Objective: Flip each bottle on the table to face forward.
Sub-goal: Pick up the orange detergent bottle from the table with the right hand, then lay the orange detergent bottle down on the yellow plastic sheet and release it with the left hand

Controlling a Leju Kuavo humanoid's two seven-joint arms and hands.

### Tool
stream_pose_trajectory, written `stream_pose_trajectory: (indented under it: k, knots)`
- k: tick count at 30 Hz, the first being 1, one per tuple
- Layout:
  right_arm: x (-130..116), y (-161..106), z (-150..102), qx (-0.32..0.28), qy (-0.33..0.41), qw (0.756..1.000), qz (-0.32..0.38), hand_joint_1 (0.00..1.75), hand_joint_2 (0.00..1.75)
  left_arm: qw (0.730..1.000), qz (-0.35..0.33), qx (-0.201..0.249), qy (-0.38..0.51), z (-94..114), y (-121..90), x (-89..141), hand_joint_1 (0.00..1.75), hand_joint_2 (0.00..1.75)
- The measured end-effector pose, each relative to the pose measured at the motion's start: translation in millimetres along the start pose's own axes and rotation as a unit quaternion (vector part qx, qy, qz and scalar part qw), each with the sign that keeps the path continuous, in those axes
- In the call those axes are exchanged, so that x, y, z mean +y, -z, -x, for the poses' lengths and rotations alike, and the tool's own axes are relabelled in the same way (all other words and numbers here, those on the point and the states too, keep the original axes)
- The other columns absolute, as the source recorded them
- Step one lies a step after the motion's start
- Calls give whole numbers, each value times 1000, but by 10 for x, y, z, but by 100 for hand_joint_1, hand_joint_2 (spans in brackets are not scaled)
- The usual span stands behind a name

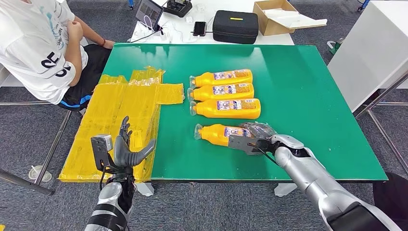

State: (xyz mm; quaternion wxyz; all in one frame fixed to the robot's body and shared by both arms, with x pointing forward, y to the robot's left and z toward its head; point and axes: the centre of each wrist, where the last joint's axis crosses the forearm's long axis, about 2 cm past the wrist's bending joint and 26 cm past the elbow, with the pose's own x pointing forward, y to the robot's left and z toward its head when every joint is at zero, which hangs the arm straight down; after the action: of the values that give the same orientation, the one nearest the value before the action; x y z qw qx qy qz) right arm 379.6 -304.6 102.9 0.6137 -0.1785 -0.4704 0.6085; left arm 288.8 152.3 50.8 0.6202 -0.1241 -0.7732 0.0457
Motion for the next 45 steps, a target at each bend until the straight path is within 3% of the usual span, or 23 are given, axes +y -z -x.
stream_pose_trajectory:
  k: [10, 14, 18, 25, 27, 32, 36, 40, 45]
  knots:
    - [47, 4, 6, -10, 17, 1000, 13, 175, 175, 1000, 1, 2, -3, 8, -4, -14, 0, 175]
    - [245, -43, -85, -70, 62, 990, 107, 175, 175, 1000, -3, 0, -5, 9, -19, -11, 0, 175]
    - [463, -120, -437, -136, 111, 957, 230, 175, 175, 1000, -13, -7, -5, -13, -58, -1, 0, 175]
    - [445, -222, -653, -168, 165, 924, 303, 175, 175, 1000, -20, -14, -8, -41, -90, 5, 0, 175]
    - [442, -258, -706, -195, 179, 896, 356, 175, 175, 999, -23, -16, -20, -52, -89, 4, 0, 175]
    - [335, -413, -946, -229, 191, 795, 529, 175, 175, 996, -14, -21, -82, -141, -32, -46, 0, 175]
    - [378, -524, -1010, -233, 195, 747, 592, 175, 175, 992, 9, -33, -121, -245, 32, -135, 0, 175]
    - [494, -558, -1029, -235, 220, 731, 602, 175, 175, 986, 38, -48, -156, -342, 60, -230, 0, 175]
    - [685, -516, -1098, -241, 272, 735, 572, 175, 175, 975, 90, -62, -194, -436, 64, -347, 0, 175]
